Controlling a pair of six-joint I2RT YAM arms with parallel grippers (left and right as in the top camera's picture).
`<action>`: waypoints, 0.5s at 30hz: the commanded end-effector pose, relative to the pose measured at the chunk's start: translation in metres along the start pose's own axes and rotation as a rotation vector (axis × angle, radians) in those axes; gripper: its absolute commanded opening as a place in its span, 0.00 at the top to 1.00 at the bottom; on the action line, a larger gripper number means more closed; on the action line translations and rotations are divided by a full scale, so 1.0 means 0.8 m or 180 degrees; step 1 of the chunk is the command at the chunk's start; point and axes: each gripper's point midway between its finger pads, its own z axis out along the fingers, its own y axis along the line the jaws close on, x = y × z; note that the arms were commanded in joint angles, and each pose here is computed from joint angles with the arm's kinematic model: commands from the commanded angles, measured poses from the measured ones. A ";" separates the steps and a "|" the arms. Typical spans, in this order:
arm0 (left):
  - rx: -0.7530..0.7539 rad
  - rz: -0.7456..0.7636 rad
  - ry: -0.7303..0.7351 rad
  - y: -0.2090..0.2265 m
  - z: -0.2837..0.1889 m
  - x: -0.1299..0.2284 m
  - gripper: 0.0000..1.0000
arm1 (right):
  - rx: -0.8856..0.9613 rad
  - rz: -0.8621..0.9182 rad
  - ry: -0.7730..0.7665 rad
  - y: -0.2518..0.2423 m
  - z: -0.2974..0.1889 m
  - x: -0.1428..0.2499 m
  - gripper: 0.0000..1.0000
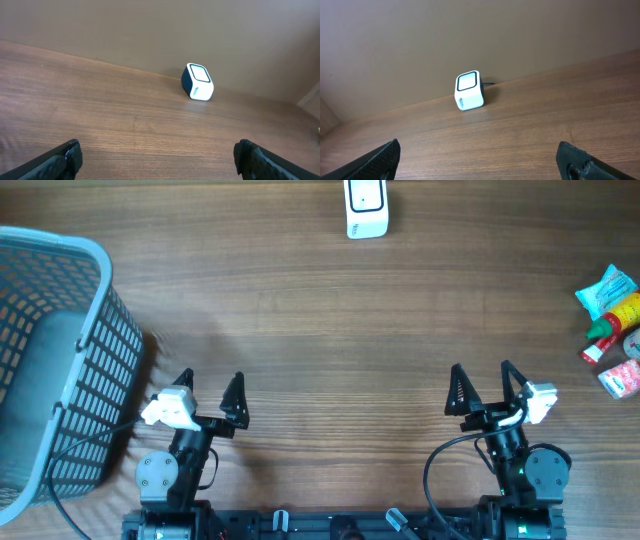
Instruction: Scan the item barcode
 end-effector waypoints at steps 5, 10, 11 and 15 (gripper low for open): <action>-0.0019 0.0347 0.0010 0.002 -0.001 0.002 0.00 | 0.0004 -0.0069 -0.0040 0.001 -0.001 -0.003 0.00; -0.0018 0.0348 -0.0004 0.002 -0.001 0.001 0.00 | 0.0004 -0.0068 -0.0040 0.001 -0.001 -0.003 0.00; -0.0018 0.0348 -0.0004 0.002 -0.001 0.001 0.00 | 0.0004 -0.0069 -0.0040 0.001 -0.001 -0.003 0.00; -0.0018 0.0348 -0.0004 0.002 -0.001 0.001 0.00 | 0.0004 -0.0069 -0.0040 0.001 -0.001 -0.003 0.00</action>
